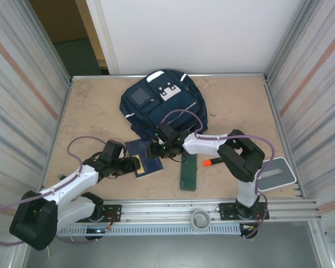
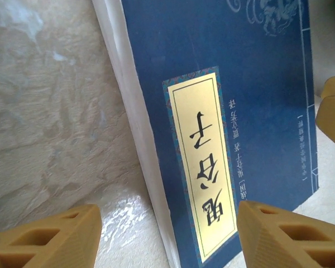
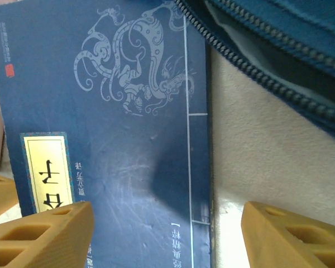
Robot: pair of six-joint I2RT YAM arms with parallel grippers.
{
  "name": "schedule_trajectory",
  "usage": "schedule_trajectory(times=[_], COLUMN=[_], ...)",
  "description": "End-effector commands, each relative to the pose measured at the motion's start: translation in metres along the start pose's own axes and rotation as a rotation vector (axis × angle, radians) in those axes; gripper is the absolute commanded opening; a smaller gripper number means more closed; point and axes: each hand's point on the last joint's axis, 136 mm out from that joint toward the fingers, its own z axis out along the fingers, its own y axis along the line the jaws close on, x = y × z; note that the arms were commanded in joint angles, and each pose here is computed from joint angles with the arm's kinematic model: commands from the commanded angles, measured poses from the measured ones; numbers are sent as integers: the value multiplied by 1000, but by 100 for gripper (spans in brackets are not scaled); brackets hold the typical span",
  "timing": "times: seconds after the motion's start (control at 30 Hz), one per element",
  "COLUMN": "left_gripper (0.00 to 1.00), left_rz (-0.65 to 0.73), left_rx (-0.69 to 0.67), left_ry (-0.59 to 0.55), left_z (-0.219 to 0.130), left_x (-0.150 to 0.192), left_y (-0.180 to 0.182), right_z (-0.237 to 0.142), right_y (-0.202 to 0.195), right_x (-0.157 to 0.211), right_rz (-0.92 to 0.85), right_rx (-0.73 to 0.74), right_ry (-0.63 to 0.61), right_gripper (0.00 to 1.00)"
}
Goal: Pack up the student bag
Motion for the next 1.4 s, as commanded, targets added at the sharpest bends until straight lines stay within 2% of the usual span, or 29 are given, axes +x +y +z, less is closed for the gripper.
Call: schedule_trajectory(times=[0.0, 0.23, 0.37, 0.57, 0.7, 0.8, 0.93, 1.17, 1.27, 1.37], left_gripper=[64, 54, 44, 25, 8, 0, 0, 0, 0, 0], left_rz=[53, 63, 44, -5, -21, -48, -70, -84, -77, -51], left_rx=[74, 82, 123, 145, 158, 205, 269, 511, 644, 747], left_ry=[-4, 26, 18, -54, -95, -90, -84, -156, -219, -270], left_z=[5, 16, 16, 2, -6, -7, -16, -65, -94, -118], left_x=[-5, 0, 2, -4, -8, -6, -4, -10, -23, -36], left_y=[-17, -17, -21, -22, -19, -18, -25, -63, -82, -99], right_z=[8, 14, 12, 10, 5, -1, -18, -72, -101, -132], right_y=[1, 6, 9, 6, 2, 3, 1, 18, 26, 40], right_x=[10, 25, 27, 28, 25, 23, 19, 0, -16, -33], right_rz=[-28, -22, -17, -18, -11, -5, 15, 88, 97, 101], right_rx=[18, 0, -12, 3, 3, -19, -74, -346, -465, -593], right_ry=[32, 54, 49, 46, 44, 44, 60, 90, 53, -6], right_gripper=[65, 50, 43, 41, 42, 45, 53, 75, 90, 95])
